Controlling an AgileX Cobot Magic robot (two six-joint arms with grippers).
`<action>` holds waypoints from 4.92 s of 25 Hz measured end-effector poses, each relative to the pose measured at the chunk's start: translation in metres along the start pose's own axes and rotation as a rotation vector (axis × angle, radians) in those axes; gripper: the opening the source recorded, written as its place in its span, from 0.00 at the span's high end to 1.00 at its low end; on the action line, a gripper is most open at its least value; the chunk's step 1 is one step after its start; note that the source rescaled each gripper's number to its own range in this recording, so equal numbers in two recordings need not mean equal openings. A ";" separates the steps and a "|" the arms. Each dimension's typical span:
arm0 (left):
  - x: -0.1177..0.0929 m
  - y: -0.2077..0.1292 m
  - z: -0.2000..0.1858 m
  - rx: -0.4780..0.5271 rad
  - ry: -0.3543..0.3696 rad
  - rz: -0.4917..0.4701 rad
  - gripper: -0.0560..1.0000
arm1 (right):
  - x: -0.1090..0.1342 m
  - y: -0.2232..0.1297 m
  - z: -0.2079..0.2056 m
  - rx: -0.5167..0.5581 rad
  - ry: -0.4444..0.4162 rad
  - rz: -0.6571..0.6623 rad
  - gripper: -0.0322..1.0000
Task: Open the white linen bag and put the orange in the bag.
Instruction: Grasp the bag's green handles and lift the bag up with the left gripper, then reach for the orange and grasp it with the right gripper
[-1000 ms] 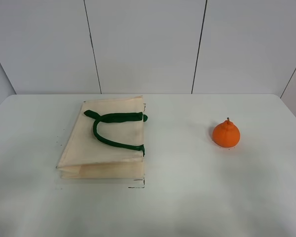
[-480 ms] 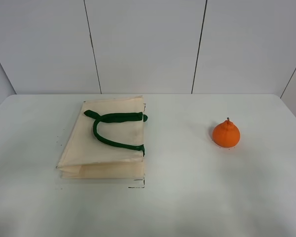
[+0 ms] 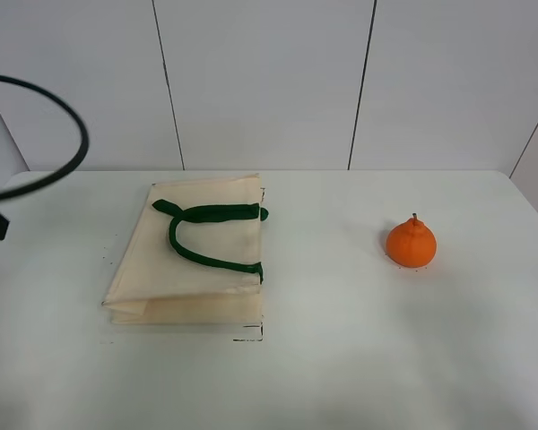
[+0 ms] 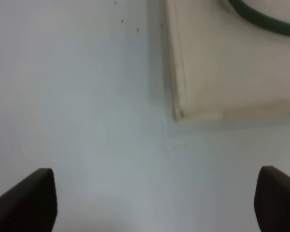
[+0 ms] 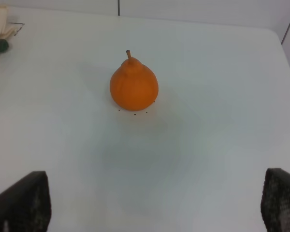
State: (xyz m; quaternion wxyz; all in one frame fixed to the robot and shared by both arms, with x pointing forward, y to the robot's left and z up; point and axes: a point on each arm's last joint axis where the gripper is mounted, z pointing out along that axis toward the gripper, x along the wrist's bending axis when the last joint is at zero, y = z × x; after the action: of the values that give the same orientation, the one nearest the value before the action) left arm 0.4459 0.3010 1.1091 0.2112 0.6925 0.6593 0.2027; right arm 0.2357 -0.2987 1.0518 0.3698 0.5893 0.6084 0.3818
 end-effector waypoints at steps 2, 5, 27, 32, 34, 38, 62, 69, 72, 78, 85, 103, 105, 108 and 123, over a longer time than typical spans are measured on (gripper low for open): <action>0.002 0.028 0.028 0.060 -0.003 -0.004 0.00 | 0.000 0.000 0.000 0.000 0.000 0.000 0.00; 0.005 0.061 0.066 0.117 -0.006 -0.022 0.01 | 0.000 0.000 0.000 0.000 0.000 0.000 0.00; -0.124 0.117 0.240 0.267 -0.051 0.007 0.01 | 0.000 0.000 0.000 0.000 0.000 0.000 0.00; -0.127 0.107 0.266 0.302 -0.041 0.011 0.01 | 0.000 0.000 0.000 0.000 0.000 0.000 0.00; -0.127 0.102 0.279 0.316 -0.035 0.016 0.01 | 0.000 0.000 0.000 0.000 0.000 0.000 0.00; -0.129 0.094 0.300 0.316 -0.037 0.017 0.01 | 0.000 0.000 0.000 0.000 0.000 0.000 0.00; -0.130 0.084 0.325 0.313 -0.020 -0.069 0.15 | 0.000 0.000 0.000 0.000 0.000 0.000 0.00; -0.130 0.078 0.331 0.340 -0.011 -0.066 0.54 | 0.000 0.000 0.000 0.000 0.000 0.000 0.00; -0.129 0.081 0.330 0.341 -0.001 -0.072 0.87 | 0.000 0.000 0.000 0.000 0.000 0.000 0.00; -0.131 0.109 0.302 0.343 0.010 -0.087 0.94 | 0.000 0.000 0.000 0.000 0.000 0.000 0.00; -0.129 0.188 0.178 0.126 -0.057 -0.043 0.94 | 0.000 0.000 0.000 0.000 0.000 0.000 0.00; -0.115 0.216 0.044 -0.152 -0.121 -0.021 0.94 | 0.002 0.084 0.092 0.482 0.015 0.015 0.00; -0.114 0.216 0.042 -0.156 -0.122 -0.019 0.94 | 0.002 0.103 0.128 0.580 0.014 0.016 0.00; -0.114 0.216 0.042 -0.156 -0.122 -0.016 0.94 | 0.002 0.130 0.185 0.678 0.014 0.017 0.00; -0.115 0.215 0.042 -0.153 -0.135 -0.020 0.94 | 0.009 0.130 0.388 1.009 0.043 -0.025 0.00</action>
State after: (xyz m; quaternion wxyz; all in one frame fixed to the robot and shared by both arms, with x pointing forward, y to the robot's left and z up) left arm 0.6421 0.1757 1.1947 0.3094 0.6798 0.6332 0.2031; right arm 0.6410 -0.2766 1.0002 0.0310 0.6792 0.7317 0.0477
